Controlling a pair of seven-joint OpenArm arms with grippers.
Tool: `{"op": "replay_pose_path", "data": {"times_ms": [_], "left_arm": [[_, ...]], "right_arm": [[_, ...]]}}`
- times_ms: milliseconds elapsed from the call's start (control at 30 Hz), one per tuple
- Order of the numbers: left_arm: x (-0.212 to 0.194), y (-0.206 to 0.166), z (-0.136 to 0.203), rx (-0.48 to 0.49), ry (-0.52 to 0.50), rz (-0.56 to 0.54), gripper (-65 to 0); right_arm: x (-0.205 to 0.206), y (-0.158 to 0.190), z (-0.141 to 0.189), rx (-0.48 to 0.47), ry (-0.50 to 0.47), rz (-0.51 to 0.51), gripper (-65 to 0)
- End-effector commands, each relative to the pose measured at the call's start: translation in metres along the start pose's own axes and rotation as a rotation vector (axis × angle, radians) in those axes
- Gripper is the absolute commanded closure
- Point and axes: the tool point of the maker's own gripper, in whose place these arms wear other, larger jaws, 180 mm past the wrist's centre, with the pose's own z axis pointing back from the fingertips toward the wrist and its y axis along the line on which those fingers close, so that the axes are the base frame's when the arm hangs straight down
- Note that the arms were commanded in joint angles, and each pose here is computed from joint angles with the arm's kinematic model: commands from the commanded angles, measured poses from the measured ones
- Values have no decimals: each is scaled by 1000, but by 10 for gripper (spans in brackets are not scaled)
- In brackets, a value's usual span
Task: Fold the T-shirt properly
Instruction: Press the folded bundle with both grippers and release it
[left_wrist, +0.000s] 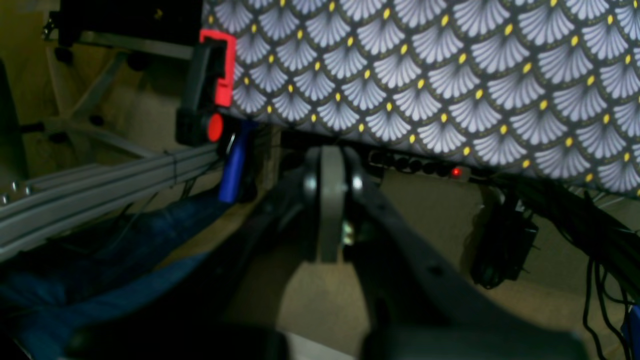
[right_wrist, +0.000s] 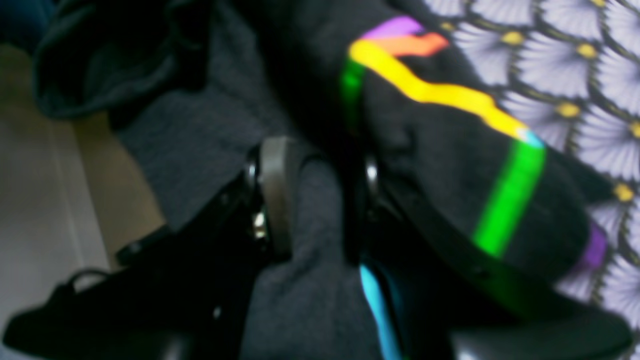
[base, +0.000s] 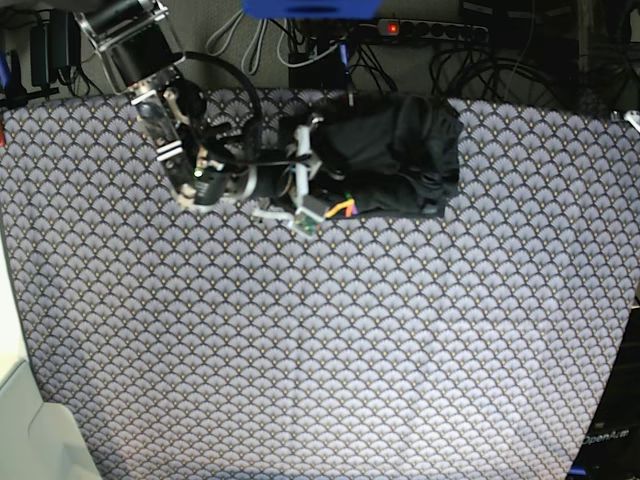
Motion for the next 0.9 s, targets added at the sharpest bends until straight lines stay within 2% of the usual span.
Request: {"op": "replay_pose_path", "data": {"times_ms": [0, 133, 267, 333, 533, 733, 867], "left_arm": [[11, 7, 6, 24, -33, -21, -5], [11, 6, 6, 20, -35, -20, -5], [11, 6, 6, 20, -35, -20, -5], [12, 6, 6, 20, -36, -19, -5], [12, 6, 7, 20, -38, -19, -5], [10, 6, 6, 19, -31, -21, -5], [9, 7, 7, 22, -29, -22, -5]], "right_arm": [[-2, -19, 8, -57, 22, 1, -158], [-10, -40, 23, -109, 24, -26, -158], [-12, -43, 26, -117, 33, -20, -158], [-4, -39, 31, -119, 14, 6, -158], [33, 3, 32, -85, -71, 86, -158], [55, 21, 17, -44, -120, 68, -158], [58, 21, 6, -25, -121, 41, -158]]}}
